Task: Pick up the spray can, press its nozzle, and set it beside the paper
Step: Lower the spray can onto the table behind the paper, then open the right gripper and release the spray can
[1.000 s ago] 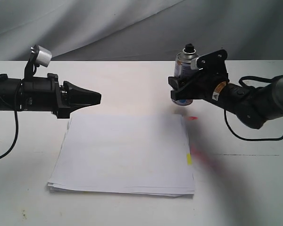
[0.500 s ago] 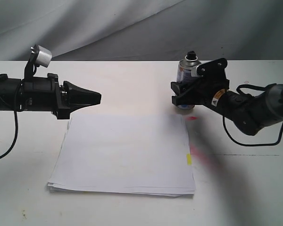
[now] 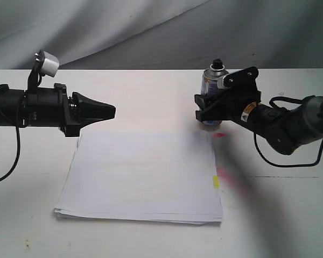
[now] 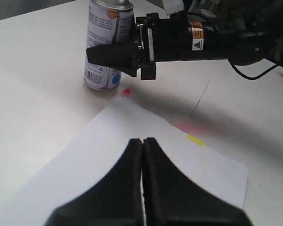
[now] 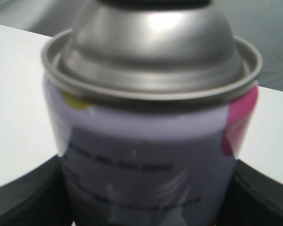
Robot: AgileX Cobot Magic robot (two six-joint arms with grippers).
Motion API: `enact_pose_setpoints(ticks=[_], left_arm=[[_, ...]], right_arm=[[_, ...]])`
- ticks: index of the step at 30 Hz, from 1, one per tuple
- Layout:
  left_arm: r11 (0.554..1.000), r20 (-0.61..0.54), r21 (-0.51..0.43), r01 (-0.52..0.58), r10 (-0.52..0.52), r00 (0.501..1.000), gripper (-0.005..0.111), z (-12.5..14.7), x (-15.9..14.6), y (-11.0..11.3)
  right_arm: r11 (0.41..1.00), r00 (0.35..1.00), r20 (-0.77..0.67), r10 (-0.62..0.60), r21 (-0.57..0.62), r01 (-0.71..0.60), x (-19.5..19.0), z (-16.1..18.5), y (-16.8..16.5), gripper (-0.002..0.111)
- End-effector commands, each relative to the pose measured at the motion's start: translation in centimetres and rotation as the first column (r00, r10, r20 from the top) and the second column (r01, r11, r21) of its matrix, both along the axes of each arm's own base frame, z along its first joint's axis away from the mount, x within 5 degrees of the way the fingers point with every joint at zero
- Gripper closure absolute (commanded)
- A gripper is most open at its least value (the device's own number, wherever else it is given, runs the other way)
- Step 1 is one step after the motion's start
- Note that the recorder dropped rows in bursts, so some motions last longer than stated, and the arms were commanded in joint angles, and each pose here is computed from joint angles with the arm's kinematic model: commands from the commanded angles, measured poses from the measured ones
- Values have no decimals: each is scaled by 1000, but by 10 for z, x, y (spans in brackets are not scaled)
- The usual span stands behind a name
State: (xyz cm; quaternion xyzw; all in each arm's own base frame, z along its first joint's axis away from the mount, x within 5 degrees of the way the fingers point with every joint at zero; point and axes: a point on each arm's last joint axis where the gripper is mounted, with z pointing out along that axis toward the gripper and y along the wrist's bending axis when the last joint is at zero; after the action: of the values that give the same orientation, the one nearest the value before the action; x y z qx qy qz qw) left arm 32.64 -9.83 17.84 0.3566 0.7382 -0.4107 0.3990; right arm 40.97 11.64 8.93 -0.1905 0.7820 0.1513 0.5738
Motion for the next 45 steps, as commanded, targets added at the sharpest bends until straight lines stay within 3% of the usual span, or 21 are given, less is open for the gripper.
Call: enact_pose_setpoints(ticks=[1, 18, 21, 28, 31, 34, 40, 45], left_arm=[[1000, 15, -13, -1, 1, 1000, 107, 4, -1, -1], [1000, 18, -12, 0, 0, 1000, 107, 4, -1, -1], [1000, 18, -12, 0, 0, 1000, 107, 4, -1, -1], [1000, 18, -12, 0, 0, 1000, 107, 4, -1, -1], [1000, 18, -12, 0, 0, 1000, 107, 4, -1, -1], [1000, 18, -12, 0, 0, 1000, 107, 4, -1, -1], [1000, 18, -12, 0, 0, 1000, 107, 4, -1, -1], [998, 52, -68, -11, 14, 999, 107, 20, -2, -1]], right_arm=[[1000, 999, 27, 20, -9, -19, 2, 7, 1, 108], [1000, 999, 27, 25, -12, -24, 2, 7, 1, 107], [1000, 999, 27, 25, -12, -24, 2, 7, 1, 96], [997, 999, 11, 32, -75, -31, 1, 3, 0, 45], [996, 1000, -5, 29, -88, -29, 1, 1, -1, 31], [995, 1000, -11, 27, -91, -28, 0, 1, -1, 26], [996, 1000, 3, 27, -89, -27, 1, 7, -1, 25], [997, 997, 73, 11, -79, -5, 0, 55, -3, 25]])
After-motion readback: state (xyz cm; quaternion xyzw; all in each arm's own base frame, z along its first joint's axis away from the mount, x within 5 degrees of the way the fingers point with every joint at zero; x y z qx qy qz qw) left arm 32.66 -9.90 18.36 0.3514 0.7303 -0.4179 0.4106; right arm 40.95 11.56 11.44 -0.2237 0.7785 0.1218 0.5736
